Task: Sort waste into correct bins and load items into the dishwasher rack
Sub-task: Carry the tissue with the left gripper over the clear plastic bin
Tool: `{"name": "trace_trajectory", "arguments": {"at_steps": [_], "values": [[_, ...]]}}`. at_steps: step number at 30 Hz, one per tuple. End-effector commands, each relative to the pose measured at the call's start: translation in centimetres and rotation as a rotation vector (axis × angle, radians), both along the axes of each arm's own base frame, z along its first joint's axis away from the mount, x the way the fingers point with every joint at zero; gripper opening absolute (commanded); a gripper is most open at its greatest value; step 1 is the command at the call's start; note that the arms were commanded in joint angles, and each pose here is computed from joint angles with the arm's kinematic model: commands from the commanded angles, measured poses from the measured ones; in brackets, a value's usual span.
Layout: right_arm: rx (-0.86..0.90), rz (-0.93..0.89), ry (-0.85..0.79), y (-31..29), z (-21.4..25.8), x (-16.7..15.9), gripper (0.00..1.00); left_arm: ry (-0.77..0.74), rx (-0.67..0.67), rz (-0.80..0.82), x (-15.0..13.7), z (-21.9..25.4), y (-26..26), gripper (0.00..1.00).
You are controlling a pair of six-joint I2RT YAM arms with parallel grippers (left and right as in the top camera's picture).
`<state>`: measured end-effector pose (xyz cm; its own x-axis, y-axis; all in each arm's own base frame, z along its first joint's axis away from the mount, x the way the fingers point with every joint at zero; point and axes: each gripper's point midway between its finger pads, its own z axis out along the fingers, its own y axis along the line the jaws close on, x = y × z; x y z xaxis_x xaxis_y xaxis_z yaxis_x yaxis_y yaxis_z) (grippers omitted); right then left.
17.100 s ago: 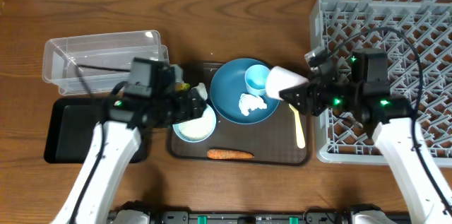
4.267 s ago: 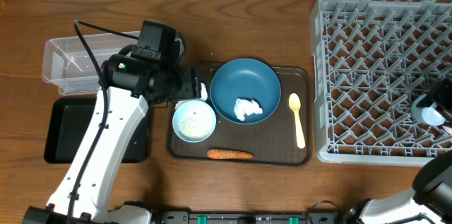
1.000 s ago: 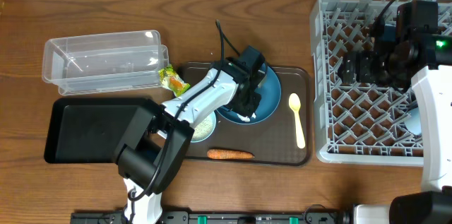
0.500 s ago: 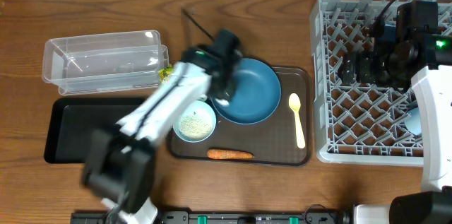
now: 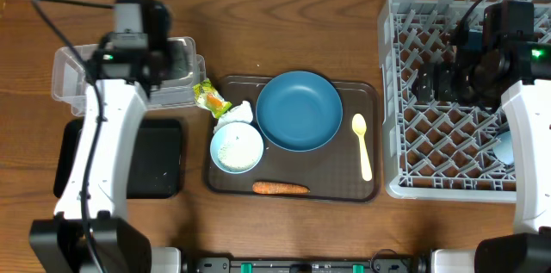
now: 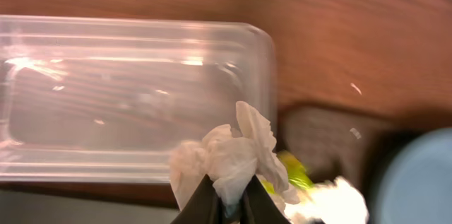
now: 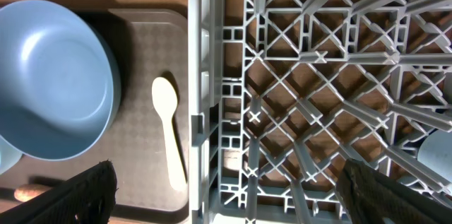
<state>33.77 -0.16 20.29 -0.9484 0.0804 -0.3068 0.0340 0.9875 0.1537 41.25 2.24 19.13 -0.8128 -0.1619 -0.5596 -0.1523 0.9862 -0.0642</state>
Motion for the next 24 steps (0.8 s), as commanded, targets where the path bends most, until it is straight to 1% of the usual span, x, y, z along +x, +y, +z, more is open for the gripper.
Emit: {"name": "trace_trajectory", "arguments": {"at_steps": [1,3,4,7,8,9,11,13,16,19,21,24], "values": [[0.002,0.004,-0.001,0.5,0.1,0.2,0.99,-0.008,-0.011,0.105,0.7,-0.6,3.1,0.11],[0.002,0.004,-0.001,0.5,0.1,0.2,0.99,-0.019,-0.014,0.139,1.2,-0.8,4.4,0.13],[0.002,0.004,-0.001,0.5,0.1,0.2,0.99,-0.022,-0.013,0.151,1.3,-0.9,5.0,0.17],[0.002,0.004,-0.001,0.5,0.1,0.2,0.99,-0.013,-0.014,0.171,1.6,-1.7,5.9,0.17],[0.002,0.004,-0.001,0.5,0.1,0.2,0.99,-0.009,-0.014,0.174,1.7,-1.9,6.1,0.31],[0.002,0.004,-0.001,0.5,0.1,0.2,0.99,-0.003,-0.014,0.174,1.7,-2.3,6.1,0.40],[0.002,0.004,-0.001,0.5,0.1,0.2,0.99,0.005,-0.015,0.174,1.8,-2.6,6.1,0.48],[0.002,0.004,-0.001,0.5,0.1,0.2,0.99,0.009,-0.021,0.179,1.8,-2.7,6.0,0.53],[0.002,0.004,0.000,0.5,0.1,0.2,0.99,0.012,-0.059,0.187,1.5,-2.6,5.5,0.53],[0.002,0.004,-0.001,0.5,0.1,0.2,0.99,0.031,-0.137,0.136,0.8,-2.2,3.5,0.53],[0.002,0.004,-0.001,0.5,0.1,0.2,0.99,0.066,-0.173,0.126,-0.1,-2.3,2.2,0.53],[0.002,0.004,-0.001,0.5,0.1,0.2,0.99,0.146,-0.182,0.085,-1.6,-3.2,-0.2,0.54]]}}
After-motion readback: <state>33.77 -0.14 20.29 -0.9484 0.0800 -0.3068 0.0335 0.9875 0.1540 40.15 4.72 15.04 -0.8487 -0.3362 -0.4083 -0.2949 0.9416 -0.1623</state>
